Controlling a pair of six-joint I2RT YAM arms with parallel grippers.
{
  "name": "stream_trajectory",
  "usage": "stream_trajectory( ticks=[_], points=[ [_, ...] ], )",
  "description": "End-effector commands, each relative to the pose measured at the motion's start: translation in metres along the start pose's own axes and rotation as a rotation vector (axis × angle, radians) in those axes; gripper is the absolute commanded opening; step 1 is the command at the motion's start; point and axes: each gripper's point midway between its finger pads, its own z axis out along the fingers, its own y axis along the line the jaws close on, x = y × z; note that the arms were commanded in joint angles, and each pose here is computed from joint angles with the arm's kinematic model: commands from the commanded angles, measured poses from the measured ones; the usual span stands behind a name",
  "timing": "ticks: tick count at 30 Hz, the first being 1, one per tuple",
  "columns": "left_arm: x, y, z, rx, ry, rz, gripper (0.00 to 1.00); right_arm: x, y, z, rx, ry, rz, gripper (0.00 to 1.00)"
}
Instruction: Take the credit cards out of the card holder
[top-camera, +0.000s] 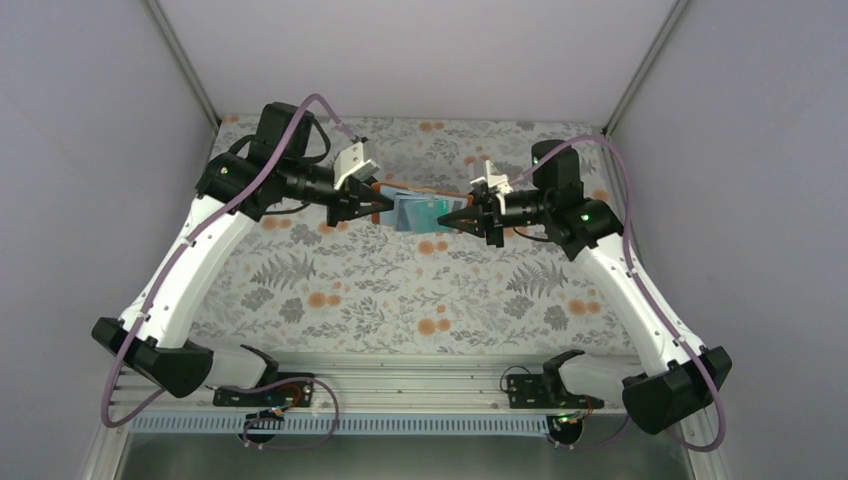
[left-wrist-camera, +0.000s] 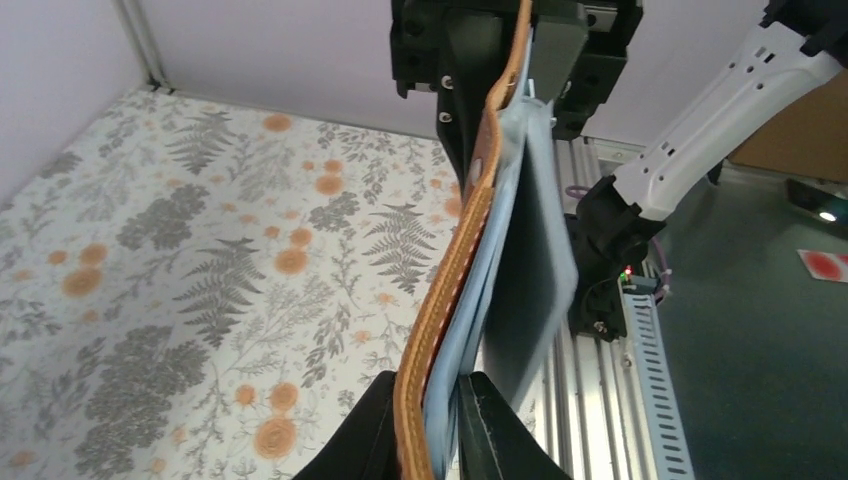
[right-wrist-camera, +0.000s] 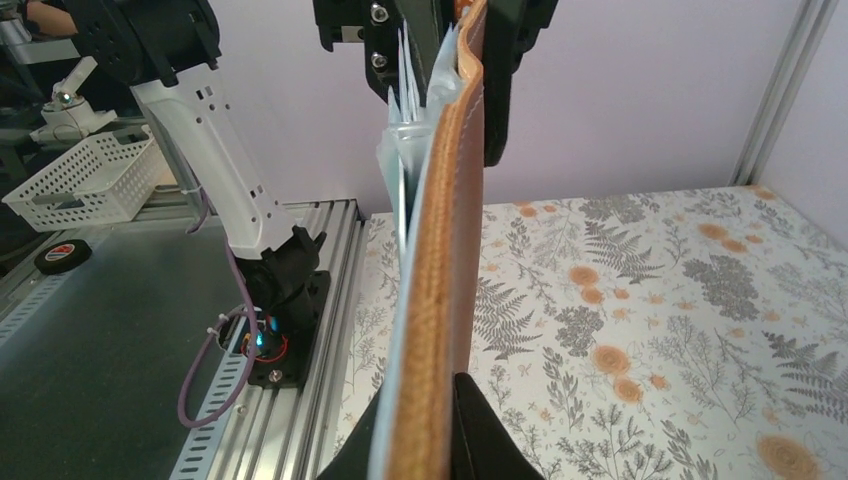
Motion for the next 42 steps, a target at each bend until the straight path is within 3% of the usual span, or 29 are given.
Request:
stream_trajectory(
  ticks=[1,5,7,8,13,19,22,25,30,35,42],
  points=[
    [-0.011,-0.012,0.012,0.112,-0.049,0.005,0.14,-0.018,0.01,0.002,-0.075,-0.054,-0.05,0.04],
    [-0.006,-0.016,0.015,0.127,-0.037,0.011,0.05,-0.018,0.003,0.002,-0.045,-0.055,-0.035,0.05],
    [-0.004,-0.021,0.014,0.138,-0.035,0.016,0.02,-0.018,-0.003,0.004,-0.021,-0.055,-0.017,0.1],
    [-0.002,-0.023,0.012,0.144,-0.033,0.018,0.02,-0.018,-0.009,0.004,0.007,-0.054,-0.006,0.14],
    [0.003,-0.013,0.006,0.074,-0.019,-0.02,0.02,0.005,-0.064,0.009,0.235,-0.009,0.171,0.56],
    [0.066,0.064,0.003,-0.249,0.088,-0.269,0.02,0.082,-0.12,0.011,0.47,0.116,0.425,0.85],
    [0.106,0.081,0.011,-0.286,0.14,-0.382,0.02,0.113,-0.135,0.009,0.55,0.16,0.503,0.97],
    [0.124,0.077,0.024,-0.213,0.125,-0.457,0.02,0.13,-0.145,0.006,0.617,0.183,0.551,0.99],
    [0.159,0.09,0.039,-0.158,0.102,-0.646,0.02,0.137,-0.147,-0.002,0.718,0.158,0.641,0.92],
    [0.201,0.114,0.053,-0.228,0.166,-0.797,0.02,0.141,-0.115,0.029,0.644,0.176,0.678,0.85],
    [0.222,0.11,0.068,-0.173,0.162,-0.913,0.02,0.158,-0.077,0.084,0.413,0.187,0.775,0.88]
  ],
)
